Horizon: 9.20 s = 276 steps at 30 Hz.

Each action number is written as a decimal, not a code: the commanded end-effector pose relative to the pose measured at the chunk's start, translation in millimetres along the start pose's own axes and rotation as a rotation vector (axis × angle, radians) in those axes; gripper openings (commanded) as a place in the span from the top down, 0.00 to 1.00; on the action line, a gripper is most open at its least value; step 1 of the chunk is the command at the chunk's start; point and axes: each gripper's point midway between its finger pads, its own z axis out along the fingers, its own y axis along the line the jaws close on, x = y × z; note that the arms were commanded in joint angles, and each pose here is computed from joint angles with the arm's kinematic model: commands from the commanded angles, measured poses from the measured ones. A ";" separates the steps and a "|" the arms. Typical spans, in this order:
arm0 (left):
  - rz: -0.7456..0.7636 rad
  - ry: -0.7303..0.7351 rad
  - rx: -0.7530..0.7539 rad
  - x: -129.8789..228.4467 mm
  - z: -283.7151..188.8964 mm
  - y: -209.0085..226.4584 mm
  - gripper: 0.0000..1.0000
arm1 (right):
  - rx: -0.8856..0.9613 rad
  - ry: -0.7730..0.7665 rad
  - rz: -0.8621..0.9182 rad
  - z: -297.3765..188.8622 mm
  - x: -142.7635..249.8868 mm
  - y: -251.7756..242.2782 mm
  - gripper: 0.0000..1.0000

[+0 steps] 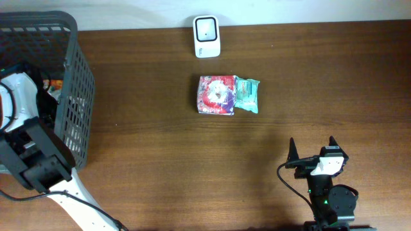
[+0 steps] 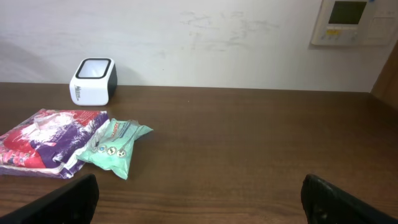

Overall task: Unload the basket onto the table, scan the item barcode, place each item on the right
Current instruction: 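Return the left gripper to the basket and grasp the white Pantene tube, then carry the Pantene tube over and lay it beside the red-purple pack, then reach into the basket and grasp the small green tissue pack, then carry the green tissue pack and place it left of the Pantene tube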

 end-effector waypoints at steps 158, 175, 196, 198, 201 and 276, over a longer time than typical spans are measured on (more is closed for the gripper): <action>-0.340 -0.856 0.028 -30.9 -297.9 -11.6 0.23 | 0.016 0.005 0.005 0.2 3.3 -3.2 0.01; -0.061 -0.560 -0.300 -104.0 -94.0 53.1 0.12 | 0.016 0.005 0.005 0.2 3.3 -3.2 0.01; 0.090 -0.568 -0.239 -122.2 -30.9 39.6 0.50 | 0.016 0.005 0.005 0.2 3.3 -3.2 0.01; 0.090 -0.548 -0.237 -121.8 -22.2 39.9 0.52 | 0.016 0.005 0.005 0.2 3.3 -3.2 0.01; 0.091 -0.499 -0.230 -119.0 -2.7 40.8 0.69 | 0.016 0.005 0.005 0.2 3.3 -3.2 0.01; 0.233 -0.443 -0.037 28.9 -65.2 -369.2 0.51 | 0.016 0.005 0.005 0.2 3.3 -3.2 0.01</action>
